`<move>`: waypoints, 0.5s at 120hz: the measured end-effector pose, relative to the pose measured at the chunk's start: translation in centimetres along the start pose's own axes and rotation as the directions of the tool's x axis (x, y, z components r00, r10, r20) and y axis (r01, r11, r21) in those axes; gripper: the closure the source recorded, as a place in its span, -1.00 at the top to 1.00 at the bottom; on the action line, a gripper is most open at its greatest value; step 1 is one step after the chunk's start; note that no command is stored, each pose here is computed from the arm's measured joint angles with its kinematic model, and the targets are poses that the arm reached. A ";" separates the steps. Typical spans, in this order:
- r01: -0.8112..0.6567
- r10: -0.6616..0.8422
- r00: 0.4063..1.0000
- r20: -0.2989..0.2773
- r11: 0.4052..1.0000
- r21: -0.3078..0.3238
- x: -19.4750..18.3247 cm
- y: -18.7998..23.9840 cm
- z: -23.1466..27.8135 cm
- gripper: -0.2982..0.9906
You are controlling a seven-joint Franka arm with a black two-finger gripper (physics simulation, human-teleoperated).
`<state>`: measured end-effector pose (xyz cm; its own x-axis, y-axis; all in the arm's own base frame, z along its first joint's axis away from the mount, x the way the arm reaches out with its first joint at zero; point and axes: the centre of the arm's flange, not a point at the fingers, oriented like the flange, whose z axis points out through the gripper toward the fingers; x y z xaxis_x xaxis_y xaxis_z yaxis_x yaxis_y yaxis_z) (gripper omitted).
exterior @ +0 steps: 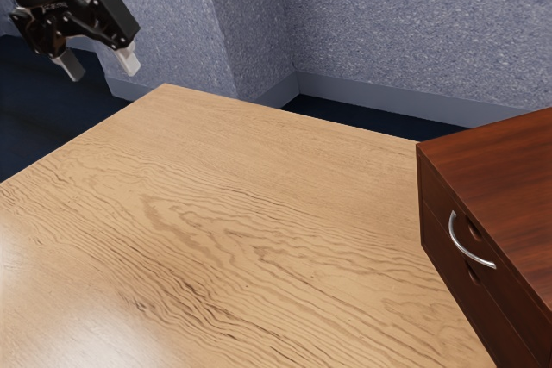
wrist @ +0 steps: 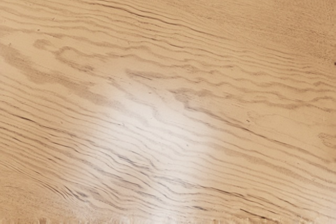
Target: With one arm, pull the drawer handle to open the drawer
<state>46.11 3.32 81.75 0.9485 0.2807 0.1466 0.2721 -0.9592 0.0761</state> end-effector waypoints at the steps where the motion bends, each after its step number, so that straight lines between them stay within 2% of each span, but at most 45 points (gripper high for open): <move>1: -0.011 0.011 1.000 0.007 1.000 -0.001 -0.3 1.0 0.2 0.54; 7: -0.064 0.064 0.997 0.051 0.998 -0.004 -2.1 6.4 1.4 0.53; 12: -0.065 0.064 0.995 0.075 0.998 0.003 -3.9 8.6 2.2 0.53; 20: 0.020 -0.022 0.997 0.078 1.000 0.023 -5.7 7.9 2.7 0.53; 30: 0.120 -0.122 0.991 0.050 0.992 0.032 -6.4 7.1 2.3 0.53; 46: 0.218 -0.218 0.975 0.030 0.976 -0.008 -6.4 8.1 2.2 0.53; 54: 0.257 -0.253 0.963 0.088 0.966 -0.034 -5.0 9.0 7.6 0.53; 60: 0.296 -0.284 0.949 0.134 0.951 -0.083 -3.6 9.8 12.1 0.52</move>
<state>47.31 -7.50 69.99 0.8450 0.5346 -0.0143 0.5264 -0.8269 0.1979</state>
